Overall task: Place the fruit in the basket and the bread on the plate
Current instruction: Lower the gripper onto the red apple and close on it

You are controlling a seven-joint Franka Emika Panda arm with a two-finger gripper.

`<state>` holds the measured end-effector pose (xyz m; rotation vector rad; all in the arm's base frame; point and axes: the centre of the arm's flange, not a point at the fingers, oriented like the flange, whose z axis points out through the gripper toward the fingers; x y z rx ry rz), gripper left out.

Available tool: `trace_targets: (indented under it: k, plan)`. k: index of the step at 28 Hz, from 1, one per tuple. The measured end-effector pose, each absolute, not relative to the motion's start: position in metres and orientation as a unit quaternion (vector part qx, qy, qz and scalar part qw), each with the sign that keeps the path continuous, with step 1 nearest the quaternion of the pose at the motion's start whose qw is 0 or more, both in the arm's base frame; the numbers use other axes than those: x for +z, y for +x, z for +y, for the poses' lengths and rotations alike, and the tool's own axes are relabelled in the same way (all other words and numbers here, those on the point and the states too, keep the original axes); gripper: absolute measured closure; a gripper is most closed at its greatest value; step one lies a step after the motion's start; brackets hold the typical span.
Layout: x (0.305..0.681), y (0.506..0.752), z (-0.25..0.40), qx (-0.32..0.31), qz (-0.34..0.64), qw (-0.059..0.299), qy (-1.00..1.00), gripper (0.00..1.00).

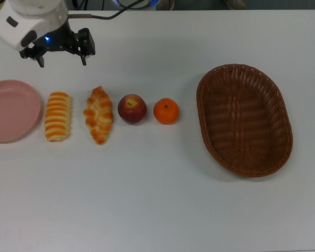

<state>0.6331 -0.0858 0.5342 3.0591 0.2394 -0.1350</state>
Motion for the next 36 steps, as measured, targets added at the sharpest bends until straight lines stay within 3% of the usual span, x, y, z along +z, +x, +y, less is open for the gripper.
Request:
trace_targets:
  k: [1, 4, 8, 16, 36]
  plan:
    - [0.532, 0.633, -0.08, -0.049, 0.077, 0.048, 0.995, 0.0]
    - [0.519, 0.634, -0.071, -0.06, 0.095, 0.027, 0.993, 0.0]
    - [0.468, 0.641, -0.038, -0.101, 0.128, 0.013, 0.987, 0.0]
    - [0.387, 0.652, 0.028, -0.165, 0.18, 0.034, 0.969, 0.0]
    - [0.323, 0.66, 0.069, -0.174, 0.185, 0.079, 0.964, 0.0]
